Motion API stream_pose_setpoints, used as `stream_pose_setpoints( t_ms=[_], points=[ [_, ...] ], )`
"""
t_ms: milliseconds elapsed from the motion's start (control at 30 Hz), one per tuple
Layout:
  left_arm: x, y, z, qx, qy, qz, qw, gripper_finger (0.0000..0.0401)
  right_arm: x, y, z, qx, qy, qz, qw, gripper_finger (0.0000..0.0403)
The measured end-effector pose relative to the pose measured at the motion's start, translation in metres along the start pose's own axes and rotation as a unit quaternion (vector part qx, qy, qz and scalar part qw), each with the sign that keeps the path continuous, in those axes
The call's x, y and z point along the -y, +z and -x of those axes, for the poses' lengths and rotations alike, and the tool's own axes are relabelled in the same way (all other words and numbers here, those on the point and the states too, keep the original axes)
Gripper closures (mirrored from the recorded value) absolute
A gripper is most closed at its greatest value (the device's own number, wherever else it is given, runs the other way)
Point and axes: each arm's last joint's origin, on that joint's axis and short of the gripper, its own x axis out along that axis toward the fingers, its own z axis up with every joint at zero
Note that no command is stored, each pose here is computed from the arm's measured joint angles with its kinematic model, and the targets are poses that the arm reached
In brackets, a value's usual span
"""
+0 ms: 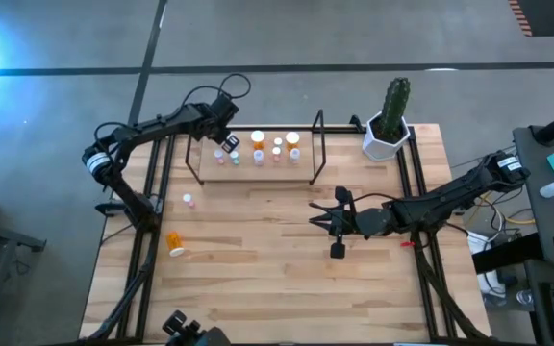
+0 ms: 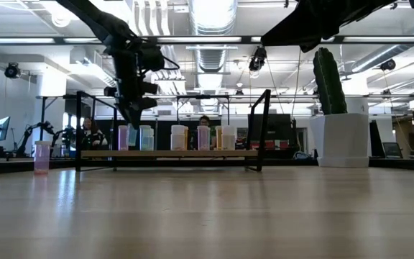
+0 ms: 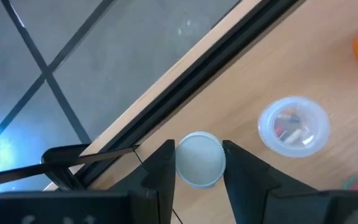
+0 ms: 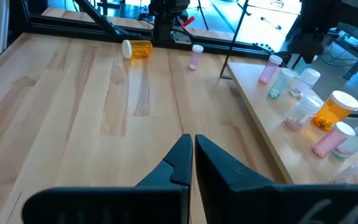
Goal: Pick and place medicine bottles onto shelf by color
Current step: Put the green pill bottle on the shelf
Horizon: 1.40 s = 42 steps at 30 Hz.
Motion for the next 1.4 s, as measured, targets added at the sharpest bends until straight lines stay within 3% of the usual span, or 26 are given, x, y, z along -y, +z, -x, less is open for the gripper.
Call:
stream_pose_setpoints(
  t_ms=[933, 1400],
  points=[
    [0.001, -0.010, -0.012, -0.003, -0.021, -0.004, 1.000, 0.0304, 0.000, 0.000, 0.000, 0.000, 0.001, -0.001, 1.000, 0.0394],
    [-0.003, -0.010, -0.002, 0.010, -0.022, -0.017, 1.000, 0.0214, 0.000, 0.000, 0.000, 0.000, 0.001, 0.000, 1.000, 0.0394]
  ],
)
